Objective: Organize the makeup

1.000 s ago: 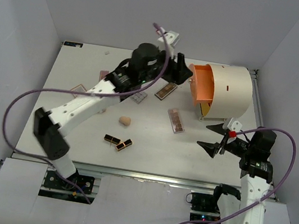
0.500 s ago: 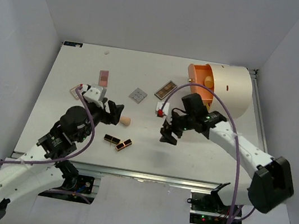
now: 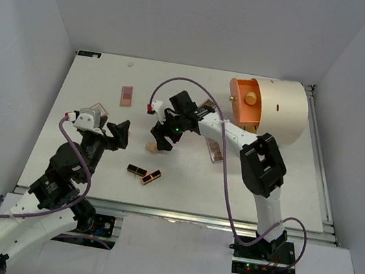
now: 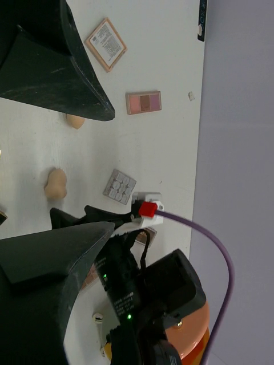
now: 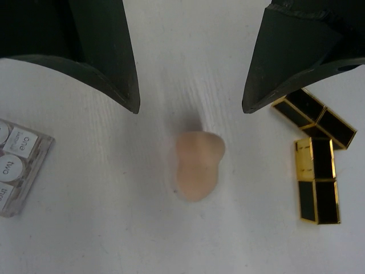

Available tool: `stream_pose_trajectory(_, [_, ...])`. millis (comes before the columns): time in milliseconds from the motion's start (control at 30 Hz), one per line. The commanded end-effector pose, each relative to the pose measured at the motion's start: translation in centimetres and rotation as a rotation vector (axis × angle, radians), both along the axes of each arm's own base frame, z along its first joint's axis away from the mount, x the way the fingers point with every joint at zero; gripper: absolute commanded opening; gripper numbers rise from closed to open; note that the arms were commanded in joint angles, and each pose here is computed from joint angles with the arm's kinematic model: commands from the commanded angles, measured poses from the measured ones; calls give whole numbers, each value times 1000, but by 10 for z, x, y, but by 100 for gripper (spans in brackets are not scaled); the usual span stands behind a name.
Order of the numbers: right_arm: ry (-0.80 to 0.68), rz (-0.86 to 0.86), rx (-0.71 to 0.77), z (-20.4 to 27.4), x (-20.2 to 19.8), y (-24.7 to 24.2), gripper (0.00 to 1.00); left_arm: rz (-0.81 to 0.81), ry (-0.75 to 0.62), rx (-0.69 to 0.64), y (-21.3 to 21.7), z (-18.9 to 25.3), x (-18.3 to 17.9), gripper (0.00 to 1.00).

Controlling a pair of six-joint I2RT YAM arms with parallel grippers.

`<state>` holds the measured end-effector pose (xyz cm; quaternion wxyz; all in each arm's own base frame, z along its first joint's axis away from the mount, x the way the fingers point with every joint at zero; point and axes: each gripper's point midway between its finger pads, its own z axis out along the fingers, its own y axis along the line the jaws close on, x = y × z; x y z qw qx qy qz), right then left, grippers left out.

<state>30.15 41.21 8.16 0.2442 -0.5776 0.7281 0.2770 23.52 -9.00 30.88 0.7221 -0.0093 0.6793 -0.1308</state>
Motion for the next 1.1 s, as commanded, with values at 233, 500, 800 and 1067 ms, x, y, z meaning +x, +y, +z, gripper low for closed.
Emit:
stream_pose_trajectory(233, [46,-54,29,-14,9,41,76,-8,22,43,-4,-5,4,82])
stream_pose_trajectory(500, [90,-9,23,-28,-5,46,59,0,23,45,-3,-6,5,82])
stream_pose_trajectory(800, [45,133,77,10,-23,38,16,8,29,52,-2,-9,5,82])
stream_pose_trajectory(1067, [-199,278,261,154,-45,-22,12,-3,27,52,-4,-9,5,82])
